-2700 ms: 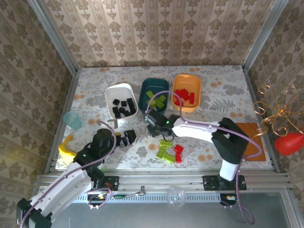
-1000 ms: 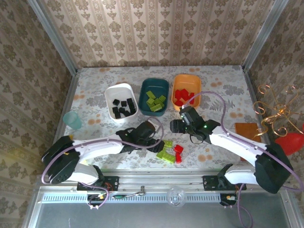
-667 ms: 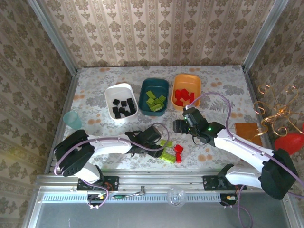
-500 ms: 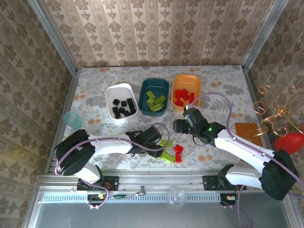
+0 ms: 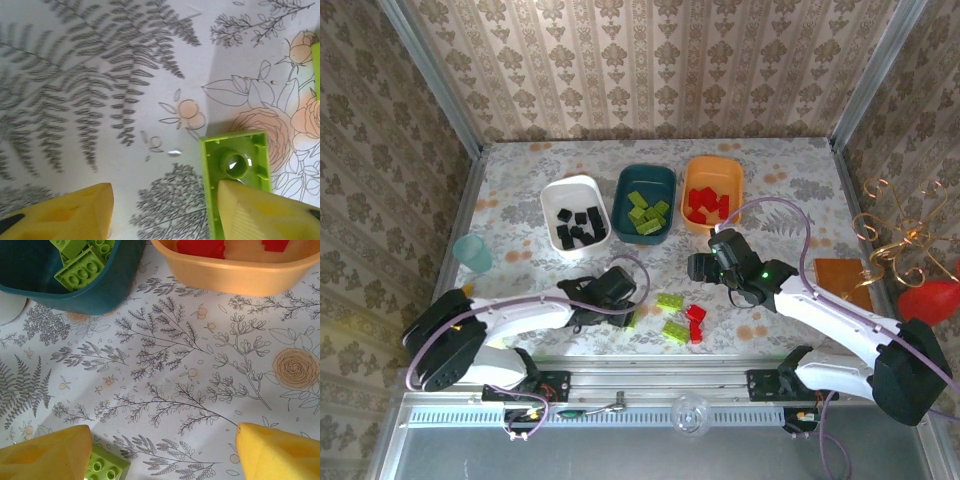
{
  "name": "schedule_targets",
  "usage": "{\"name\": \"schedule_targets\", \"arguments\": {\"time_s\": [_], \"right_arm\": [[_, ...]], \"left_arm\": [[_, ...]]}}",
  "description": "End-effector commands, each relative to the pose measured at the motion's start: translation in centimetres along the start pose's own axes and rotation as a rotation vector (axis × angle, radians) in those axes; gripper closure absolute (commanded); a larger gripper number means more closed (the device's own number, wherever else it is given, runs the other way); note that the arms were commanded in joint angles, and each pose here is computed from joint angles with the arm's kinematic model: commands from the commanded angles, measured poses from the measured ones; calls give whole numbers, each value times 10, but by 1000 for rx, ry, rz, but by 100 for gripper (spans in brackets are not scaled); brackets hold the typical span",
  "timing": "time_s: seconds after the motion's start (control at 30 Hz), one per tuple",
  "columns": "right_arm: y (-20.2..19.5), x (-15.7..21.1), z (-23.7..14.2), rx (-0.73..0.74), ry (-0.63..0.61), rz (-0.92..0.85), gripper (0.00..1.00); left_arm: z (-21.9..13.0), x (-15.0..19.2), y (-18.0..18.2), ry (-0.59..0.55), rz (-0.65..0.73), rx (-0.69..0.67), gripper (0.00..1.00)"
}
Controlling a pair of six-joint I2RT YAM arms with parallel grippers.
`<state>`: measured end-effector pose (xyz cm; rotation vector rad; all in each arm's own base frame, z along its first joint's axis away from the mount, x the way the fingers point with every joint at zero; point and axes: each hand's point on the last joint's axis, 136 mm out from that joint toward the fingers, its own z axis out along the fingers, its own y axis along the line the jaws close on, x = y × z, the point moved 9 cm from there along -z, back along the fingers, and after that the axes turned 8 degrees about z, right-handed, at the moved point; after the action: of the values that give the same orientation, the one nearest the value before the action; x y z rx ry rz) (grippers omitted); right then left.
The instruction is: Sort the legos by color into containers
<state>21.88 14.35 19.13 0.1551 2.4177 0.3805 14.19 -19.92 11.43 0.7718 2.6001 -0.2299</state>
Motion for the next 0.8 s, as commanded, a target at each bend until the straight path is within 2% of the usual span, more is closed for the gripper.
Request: {"name": "schedule_targets", "arguments": {"time_s": [0.0,0.1,0.27,0.5,0.77], "right_arm": [[-4,0,-2,17,-12,8,23],[-4,-1,-2,17,-14,8,23],[-5,0,-1,23,-8,8,23],[-6,-1,-3,25,-7,5,23],[-4,-4,-3,24,-13,7,22]], "left_arm": [[-16,-7,0,-35,7,4,34],[-23,-15,-13,-74,31,72,26],[-6,-14,-28,-14,68,58,25],[22,1,-20,53,35,7,41],[26,3,-24,58,39,30,55]]}}
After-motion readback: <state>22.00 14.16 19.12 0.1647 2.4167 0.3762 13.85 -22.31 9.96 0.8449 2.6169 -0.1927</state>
